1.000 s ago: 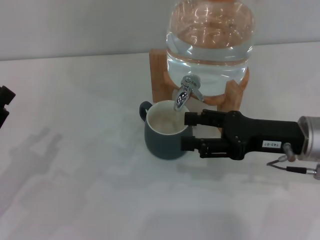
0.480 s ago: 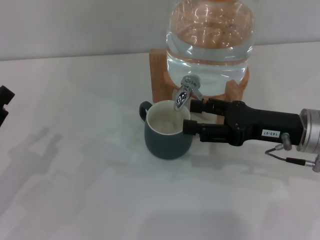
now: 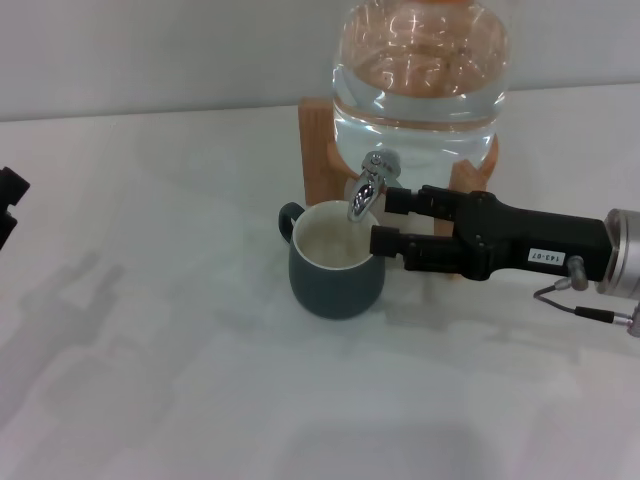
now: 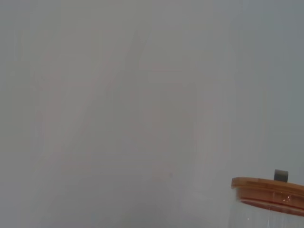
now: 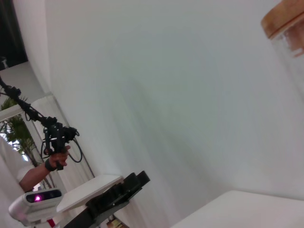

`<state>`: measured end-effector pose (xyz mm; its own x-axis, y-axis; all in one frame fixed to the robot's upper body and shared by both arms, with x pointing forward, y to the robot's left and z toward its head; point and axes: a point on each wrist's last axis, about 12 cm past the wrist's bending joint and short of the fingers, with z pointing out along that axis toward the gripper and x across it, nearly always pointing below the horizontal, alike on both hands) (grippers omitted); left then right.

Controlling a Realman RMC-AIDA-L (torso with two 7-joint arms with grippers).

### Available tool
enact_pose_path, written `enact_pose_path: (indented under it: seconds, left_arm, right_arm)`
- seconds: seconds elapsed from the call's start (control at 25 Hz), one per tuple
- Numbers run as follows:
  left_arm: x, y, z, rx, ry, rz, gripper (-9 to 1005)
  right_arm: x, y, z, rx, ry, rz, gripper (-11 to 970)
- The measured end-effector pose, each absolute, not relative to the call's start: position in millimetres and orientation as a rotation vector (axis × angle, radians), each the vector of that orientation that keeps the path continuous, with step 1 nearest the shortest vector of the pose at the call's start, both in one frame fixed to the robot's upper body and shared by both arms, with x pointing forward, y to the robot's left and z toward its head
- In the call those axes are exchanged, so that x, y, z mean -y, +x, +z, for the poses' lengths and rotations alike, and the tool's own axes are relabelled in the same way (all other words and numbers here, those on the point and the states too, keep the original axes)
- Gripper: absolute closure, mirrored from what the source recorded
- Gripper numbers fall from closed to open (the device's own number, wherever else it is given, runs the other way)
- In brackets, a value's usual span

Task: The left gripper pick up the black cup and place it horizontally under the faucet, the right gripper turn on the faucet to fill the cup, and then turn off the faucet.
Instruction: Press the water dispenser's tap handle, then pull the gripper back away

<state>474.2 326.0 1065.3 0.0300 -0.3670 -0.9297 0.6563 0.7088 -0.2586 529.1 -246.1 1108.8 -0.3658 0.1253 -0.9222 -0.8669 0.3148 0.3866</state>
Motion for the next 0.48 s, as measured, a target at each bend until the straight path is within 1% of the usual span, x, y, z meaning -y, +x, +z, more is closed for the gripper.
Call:
enact_pose_path:
  seconds: [0.48]
  left_arm:
    - [-327.6,474.7,1066.2,-1.323,0.272,-0.801,606]
  right_arm:
    - [251.9,532.8,1109.2,-1.588,-0.665,1.202,118]
